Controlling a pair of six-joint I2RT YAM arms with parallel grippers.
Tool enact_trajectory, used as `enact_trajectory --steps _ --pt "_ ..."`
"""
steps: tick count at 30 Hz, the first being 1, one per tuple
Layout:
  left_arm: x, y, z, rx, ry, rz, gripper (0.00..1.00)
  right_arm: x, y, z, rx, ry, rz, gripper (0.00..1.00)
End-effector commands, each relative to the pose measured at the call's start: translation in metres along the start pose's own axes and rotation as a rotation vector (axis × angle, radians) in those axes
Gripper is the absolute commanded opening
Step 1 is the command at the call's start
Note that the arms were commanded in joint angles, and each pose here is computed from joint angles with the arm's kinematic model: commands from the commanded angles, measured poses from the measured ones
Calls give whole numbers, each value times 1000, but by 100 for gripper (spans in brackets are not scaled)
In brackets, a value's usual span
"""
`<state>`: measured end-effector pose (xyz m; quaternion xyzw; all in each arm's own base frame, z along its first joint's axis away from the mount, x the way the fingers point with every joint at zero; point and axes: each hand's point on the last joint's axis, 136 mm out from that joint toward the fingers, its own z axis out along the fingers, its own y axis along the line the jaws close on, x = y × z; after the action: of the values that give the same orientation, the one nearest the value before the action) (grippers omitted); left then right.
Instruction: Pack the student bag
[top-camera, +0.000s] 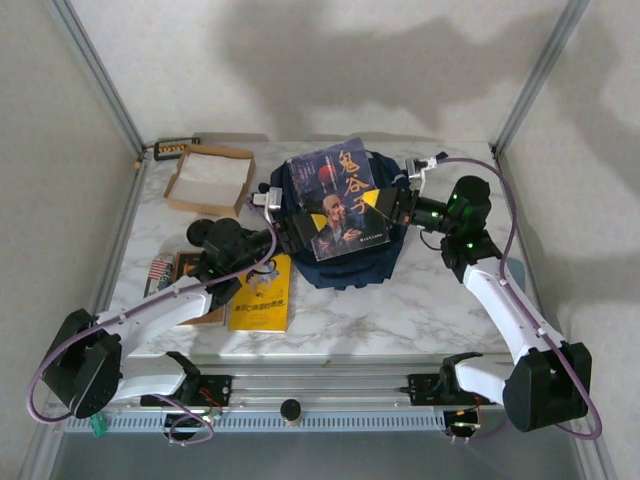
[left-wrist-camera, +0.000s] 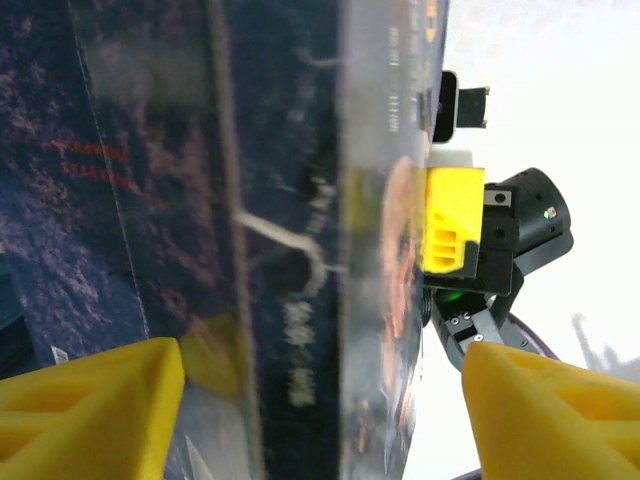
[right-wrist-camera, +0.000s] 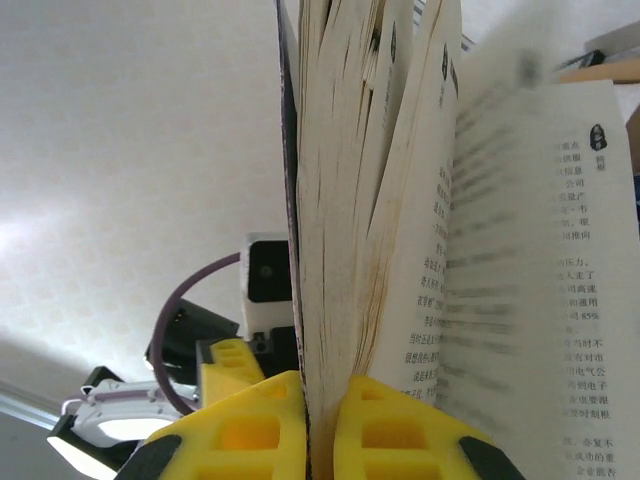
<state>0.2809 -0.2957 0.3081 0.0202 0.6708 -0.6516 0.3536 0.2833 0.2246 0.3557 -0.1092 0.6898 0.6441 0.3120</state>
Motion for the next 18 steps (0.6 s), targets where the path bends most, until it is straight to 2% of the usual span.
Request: enact_trajectory --steps 1,6,10,11,13,16,18 --pt "-13 -34 8 122 -33 8 66 -6 11 2 -34 -18 -52 0" --pt "-15 -45 10 162 -36 1 34 4 -20 3 48 1 -36 0" --pt "-19 -47 11 145 -40 21 11 8 -30 1 81 12 -42 12" --pt "-20 -47 12 141 -40 25 7 8 -32 -1 91 14 -43 20" --pt "-22 -50 14 141 -38 36 0 10 -37 -5 112 32 -45 45" --pt "-25 -60 16 182 -39 26 0 12 -50 -19 162 30 1 68" --pt "-27 -70 18 232 -29 17 0 13 -59 -31 177 8 79 89"
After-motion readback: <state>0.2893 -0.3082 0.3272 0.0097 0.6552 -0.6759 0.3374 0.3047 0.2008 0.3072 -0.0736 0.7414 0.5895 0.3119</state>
